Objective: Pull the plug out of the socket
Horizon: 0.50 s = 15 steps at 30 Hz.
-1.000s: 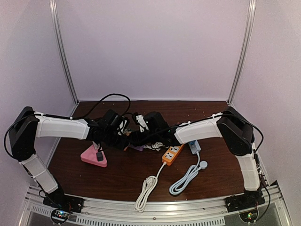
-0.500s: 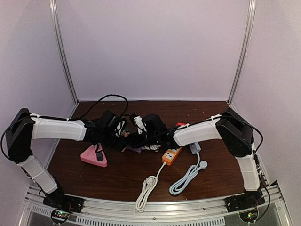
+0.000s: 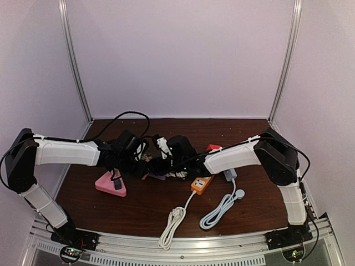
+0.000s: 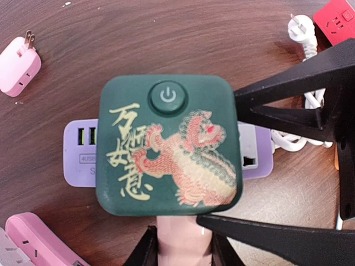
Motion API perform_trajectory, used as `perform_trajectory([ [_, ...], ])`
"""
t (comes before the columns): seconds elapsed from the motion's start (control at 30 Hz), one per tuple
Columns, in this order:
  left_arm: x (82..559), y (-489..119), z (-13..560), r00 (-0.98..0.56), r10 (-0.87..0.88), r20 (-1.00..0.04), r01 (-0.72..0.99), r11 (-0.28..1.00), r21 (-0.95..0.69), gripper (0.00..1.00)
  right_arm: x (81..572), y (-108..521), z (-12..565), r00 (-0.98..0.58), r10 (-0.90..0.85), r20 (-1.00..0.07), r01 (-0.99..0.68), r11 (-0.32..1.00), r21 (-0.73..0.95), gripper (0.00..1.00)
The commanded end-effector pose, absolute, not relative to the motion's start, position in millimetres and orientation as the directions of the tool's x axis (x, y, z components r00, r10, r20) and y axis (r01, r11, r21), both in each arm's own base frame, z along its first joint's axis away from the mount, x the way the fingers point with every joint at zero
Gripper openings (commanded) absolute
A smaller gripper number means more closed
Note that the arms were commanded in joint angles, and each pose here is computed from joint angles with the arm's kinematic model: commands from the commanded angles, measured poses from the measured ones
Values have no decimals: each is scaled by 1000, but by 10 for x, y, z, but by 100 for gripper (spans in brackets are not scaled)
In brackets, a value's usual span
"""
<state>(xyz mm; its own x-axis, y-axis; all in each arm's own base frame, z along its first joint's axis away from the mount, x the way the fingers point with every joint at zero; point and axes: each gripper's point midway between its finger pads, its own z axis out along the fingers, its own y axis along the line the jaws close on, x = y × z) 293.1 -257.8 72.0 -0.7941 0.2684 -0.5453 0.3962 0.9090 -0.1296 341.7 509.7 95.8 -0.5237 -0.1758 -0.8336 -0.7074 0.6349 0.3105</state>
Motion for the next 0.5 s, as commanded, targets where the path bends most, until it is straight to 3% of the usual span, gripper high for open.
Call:
perform_trajectory([
  [0.0,2732,-2514,747,-815,288,-502,407,902,-143,3,3685,4706,550,-541,-206,-815,-596,778,199,60],
  [0.47,2607,-2417,692,-822,302,-484,414,899,-141,3,3770,4633,517,-524,-215,-824,-565,812,147,60],
])
